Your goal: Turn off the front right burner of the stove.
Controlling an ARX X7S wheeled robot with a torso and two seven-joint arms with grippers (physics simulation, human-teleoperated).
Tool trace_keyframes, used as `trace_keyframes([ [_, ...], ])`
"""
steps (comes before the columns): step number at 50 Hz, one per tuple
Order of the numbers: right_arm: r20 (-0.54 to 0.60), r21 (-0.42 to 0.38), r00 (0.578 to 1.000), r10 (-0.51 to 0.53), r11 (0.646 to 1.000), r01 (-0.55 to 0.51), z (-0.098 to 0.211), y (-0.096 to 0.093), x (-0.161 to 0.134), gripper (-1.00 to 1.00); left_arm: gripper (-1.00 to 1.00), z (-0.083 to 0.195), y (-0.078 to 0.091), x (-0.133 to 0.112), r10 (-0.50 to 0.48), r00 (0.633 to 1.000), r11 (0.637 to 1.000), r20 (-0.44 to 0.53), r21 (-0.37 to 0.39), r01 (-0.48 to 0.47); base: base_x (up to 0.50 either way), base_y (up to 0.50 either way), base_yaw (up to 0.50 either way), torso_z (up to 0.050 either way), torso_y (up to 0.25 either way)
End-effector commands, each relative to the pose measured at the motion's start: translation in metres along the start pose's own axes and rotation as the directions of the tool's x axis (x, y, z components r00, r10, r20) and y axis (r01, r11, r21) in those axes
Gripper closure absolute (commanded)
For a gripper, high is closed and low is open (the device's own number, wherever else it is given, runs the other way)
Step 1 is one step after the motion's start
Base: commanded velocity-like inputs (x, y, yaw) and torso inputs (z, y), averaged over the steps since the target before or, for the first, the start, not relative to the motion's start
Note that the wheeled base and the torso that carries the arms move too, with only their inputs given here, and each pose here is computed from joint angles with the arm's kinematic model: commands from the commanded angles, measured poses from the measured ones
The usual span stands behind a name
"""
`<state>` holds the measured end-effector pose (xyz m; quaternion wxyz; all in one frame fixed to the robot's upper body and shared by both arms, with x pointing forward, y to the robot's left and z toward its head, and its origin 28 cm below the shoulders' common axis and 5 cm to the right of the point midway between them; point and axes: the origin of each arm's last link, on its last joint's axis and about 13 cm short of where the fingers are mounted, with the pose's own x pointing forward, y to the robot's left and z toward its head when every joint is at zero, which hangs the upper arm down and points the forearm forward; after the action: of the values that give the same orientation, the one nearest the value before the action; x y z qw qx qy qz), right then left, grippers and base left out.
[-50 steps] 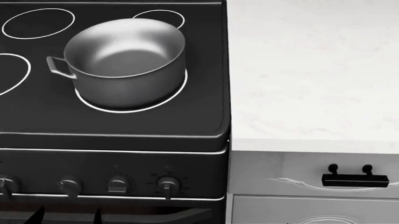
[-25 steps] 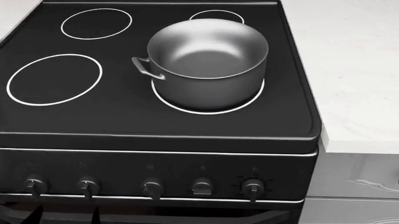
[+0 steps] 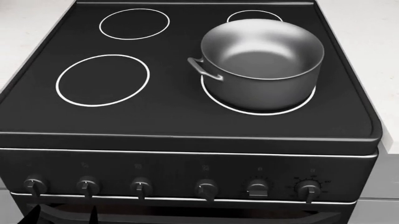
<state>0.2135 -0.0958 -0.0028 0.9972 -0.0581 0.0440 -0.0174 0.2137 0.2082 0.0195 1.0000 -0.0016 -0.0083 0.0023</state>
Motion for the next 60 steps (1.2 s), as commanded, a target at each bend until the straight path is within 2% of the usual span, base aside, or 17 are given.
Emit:
trace_keyframes([
  [1, -0.012, 0.004, 1.000, -0.002, 1.000, 0.002, -0.0012, -0.0006, 0.0000, -1.00, -1.00, 0.0001, -0.0001, -0.0005, 0.003, 1.000, 1.000, 0.000, 0.000, -0.003, 0.00, 0.00, 0.00, 0.000, 0.000],
  [37, -0.016, 0.008, 1.000, 0.004, 1.000, -0.003, -0.0005, 0.0000, -0.0018, -1.00, -1.00, 0.0018, -0.0002, 0.0002, 0.001, 1.000, 1.000, 0.005, 0.011, -0.001, 0.00, 0.00, 0.00, 0.000, 0.000],
  [60, -0.022, 0.010, 1.000, -0.013, 1.000, 0.014, -0.0006, -0.0020, -0.0003, -1.00, -1.00, 0.0001, -0.0005, 0.0027, 0.002, 1.000, 1.000, -0.004, 0.017, -0.002, 0.00, 0.00, 0.00, -0.050, 0.000],
])
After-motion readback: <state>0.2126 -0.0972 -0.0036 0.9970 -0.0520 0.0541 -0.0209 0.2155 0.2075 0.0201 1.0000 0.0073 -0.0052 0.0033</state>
